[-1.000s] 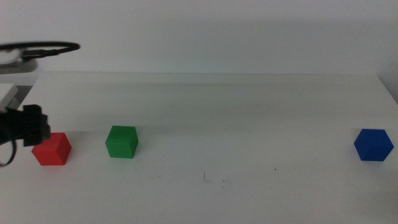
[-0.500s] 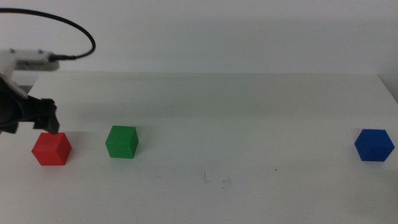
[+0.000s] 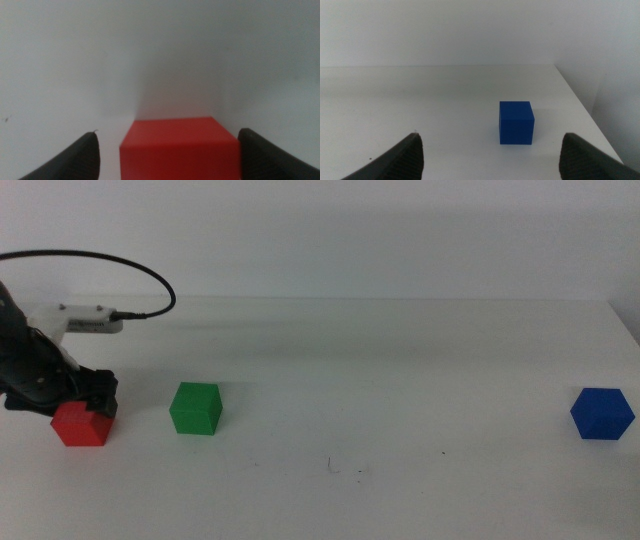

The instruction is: Stack red cubes first, then green, then blue cubes in a specific spot.

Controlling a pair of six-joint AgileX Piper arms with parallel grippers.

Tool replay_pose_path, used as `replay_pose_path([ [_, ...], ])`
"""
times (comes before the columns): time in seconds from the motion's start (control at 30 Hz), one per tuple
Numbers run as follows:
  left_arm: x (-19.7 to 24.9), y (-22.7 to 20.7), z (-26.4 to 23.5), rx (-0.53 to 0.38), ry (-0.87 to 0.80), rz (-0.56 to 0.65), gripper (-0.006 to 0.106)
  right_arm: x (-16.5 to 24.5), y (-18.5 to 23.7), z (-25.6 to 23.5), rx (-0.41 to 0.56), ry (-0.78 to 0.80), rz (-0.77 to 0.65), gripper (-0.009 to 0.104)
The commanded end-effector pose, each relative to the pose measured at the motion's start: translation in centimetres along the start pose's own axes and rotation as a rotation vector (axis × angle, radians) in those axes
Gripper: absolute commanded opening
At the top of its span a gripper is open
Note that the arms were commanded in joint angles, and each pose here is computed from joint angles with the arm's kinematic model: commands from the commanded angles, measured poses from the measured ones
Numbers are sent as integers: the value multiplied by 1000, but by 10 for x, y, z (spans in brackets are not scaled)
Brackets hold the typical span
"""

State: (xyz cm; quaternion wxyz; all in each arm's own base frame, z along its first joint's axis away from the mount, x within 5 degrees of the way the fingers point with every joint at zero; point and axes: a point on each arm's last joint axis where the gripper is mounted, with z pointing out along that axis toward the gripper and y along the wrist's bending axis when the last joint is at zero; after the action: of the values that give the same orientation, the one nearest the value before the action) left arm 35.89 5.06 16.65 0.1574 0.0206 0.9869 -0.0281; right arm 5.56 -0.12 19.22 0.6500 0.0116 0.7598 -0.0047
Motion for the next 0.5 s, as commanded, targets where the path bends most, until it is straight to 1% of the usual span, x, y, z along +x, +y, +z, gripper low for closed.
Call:
replay_pose_path([
  [0.0,-3,2,7,-8,-22,1,92,0,-1,0,10,-11,-19,83],
  [0.03,-3,2,9,-8,-18,0,90,0,-1,0,10,-11,-19,83],
  [0.1,-3,2,11,-11,-15,3,81,0,-1,0,10,-11,-19,83],
  [0.13,-3,3,11,-14,-12,4,72,0,-1,0,10,-11,-19,83],
  [0.2,-2,2,8,-5,-4,-12,52,0,-1,0,10,-11,-19,83],
  [0.23,-2,1,5,3,2,-32,37,0,-1,0,10,-11,-19,83],
  [0.27,-1,-2,-1,13,7,-42,26,0,-1,0,10,-11,-19,83],
  [0.37,-6,-28,-33,48,-48,-23,-2,0,-1,0,10,-11,-19,83],
  [0.4,-8,-44,-44,49,-71,-4,-2,0,-1,0,10,-11,-19,83],
  [0.47,-11,-84,-67,23,-112,-19,-2,0,-1,0,10,-11,-19,83],
])
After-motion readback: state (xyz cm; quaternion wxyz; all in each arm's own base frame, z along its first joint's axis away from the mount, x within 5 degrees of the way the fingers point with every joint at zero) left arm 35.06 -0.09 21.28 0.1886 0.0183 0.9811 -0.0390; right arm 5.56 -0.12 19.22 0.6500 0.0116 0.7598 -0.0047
